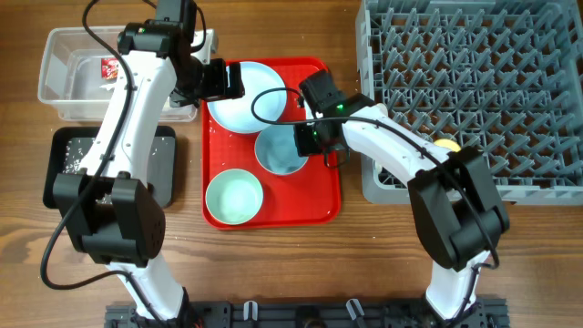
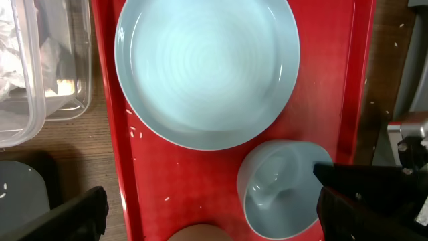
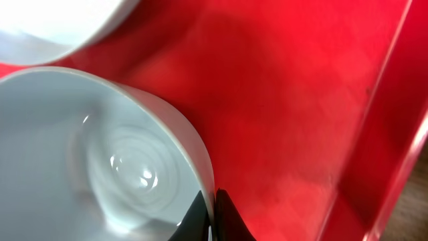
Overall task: Sort waste into correct bins and load items into the dishwasher rack
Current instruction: 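Grasp the blue bowl with the right gripper and place it in the rack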
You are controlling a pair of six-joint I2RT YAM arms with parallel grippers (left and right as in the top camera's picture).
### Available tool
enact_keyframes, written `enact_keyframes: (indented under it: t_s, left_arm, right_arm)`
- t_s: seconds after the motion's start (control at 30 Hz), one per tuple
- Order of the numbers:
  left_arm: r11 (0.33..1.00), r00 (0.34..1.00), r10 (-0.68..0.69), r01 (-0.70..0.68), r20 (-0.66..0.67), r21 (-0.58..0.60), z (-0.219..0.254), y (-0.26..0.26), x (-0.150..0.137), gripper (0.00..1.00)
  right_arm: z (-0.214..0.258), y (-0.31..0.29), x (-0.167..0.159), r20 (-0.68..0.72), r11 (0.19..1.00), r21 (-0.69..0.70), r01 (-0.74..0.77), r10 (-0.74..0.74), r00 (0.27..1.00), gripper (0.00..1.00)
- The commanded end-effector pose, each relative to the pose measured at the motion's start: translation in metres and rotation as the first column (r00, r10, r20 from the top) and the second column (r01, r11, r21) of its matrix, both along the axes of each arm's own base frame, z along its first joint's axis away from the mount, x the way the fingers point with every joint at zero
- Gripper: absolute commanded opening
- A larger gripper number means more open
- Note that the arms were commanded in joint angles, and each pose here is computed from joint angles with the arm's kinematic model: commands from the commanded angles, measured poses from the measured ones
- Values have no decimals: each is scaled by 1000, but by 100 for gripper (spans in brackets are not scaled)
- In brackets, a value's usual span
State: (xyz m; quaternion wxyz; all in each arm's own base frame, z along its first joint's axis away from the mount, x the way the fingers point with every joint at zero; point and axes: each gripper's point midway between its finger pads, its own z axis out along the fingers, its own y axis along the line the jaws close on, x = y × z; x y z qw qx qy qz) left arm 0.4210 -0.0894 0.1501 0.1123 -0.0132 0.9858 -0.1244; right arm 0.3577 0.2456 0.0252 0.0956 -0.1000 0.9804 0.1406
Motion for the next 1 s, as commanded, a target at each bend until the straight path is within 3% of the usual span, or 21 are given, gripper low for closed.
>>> enact_keyframes:
  t_s: [0.0, 0.23, 0.43, 0.6, 0.8, 0.97]
  left_arm:
    - [1000, 999, 15, -15, 36, -1, 13, 3, 1, 100]
    - [1000, 999, 15, -15, 36, -1, 13, 3, 1, 100]
    - [1000, 999, 15, -15, 36, -1, 13, 3, 1, 100]
    - [1000, 999, 15, -15, 36, -1, 13, 3, 1, 100]
    - [1000, 999, 14, -14, 36, -1, 13, 3, 1, 100]
    - [1000, 999, 14, -14, 36, -1, 13, 3, 1, 100]
  right_arm:
    - [44, -24, 15, 101, 997, -22, 72, -69, 993, 4]
    - [149, -114, 34, 373, 957, -85, 276, -226, 900, 4]
    - [186, -188, 37, 534, 847, -231, 478, -300, 790, 4]
    - [207, -220, 46, 652, 742, -313, 593, -286, 702, 4]
    - [253, -239, 70, 807, 657, -313, 686, -197, 557, 4]
    - [264, -255, 84, 838, 635, -310, 708, -170, 519, 4]
